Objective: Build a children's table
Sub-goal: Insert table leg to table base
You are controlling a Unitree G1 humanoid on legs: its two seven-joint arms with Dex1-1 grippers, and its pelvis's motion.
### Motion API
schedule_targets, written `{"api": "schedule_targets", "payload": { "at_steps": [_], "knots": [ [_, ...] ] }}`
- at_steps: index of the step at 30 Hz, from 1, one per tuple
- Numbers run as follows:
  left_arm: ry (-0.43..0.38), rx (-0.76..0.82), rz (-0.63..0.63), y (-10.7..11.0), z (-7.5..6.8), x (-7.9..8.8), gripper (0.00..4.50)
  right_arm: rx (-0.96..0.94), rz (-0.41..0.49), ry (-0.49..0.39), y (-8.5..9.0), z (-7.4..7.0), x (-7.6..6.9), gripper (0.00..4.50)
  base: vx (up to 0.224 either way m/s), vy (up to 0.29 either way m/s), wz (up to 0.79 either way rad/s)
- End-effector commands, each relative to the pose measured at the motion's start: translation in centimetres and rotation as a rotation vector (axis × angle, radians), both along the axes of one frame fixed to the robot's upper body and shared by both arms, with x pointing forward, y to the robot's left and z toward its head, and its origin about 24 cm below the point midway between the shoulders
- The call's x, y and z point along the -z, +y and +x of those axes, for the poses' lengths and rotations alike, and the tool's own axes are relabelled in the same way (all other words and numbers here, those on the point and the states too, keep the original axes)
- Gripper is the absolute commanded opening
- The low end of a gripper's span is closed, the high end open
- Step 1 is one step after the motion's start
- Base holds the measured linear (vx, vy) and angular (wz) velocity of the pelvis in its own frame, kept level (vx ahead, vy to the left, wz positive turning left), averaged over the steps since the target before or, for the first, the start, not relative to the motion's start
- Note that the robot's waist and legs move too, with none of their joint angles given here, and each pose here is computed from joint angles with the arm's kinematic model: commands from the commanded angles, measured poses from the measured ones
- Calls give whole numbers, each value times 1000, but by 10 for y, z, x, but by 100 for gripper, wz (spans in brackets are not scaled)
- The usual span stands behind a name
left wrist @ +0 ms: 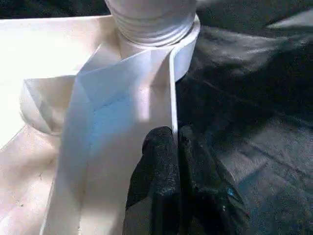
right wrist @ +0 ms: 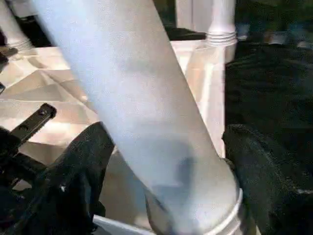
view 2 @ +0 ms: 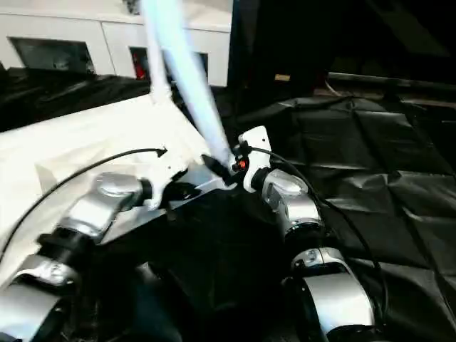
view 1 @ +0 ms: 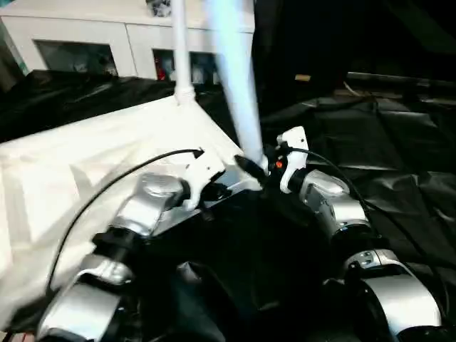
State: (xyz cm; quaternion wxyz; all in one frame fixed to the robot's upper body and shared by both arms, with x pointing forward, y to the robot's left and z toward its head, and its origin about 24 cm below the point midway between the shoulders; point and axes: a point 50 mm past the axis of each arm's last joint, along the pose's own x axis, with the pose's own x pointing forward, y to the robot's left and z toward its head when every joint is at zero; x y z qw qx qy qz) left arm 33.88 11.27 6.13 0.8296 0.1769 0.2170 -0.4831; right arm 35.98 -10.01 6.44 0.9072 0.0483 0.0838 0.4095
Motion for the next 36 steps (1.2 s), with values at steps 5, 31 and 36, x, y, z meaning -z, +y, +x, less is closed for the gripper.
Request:
{"api": "schedule_targets", "payload": {
  "at_steps": [5,31,36],
  "knots": [
    [-63,100,-51,-15,-4,-14,0,-86,-45,158,7,-17,33,320,0,0,0],
    [-92,95,-5,-4,-2,-13,0,-157,-138,180,0,-24,41,136,0,0,0],
    [-99,103,3,-3,-3,-14,0,-153,-141,180,-1,-20,35,172,0,0,0]
  ]
}}
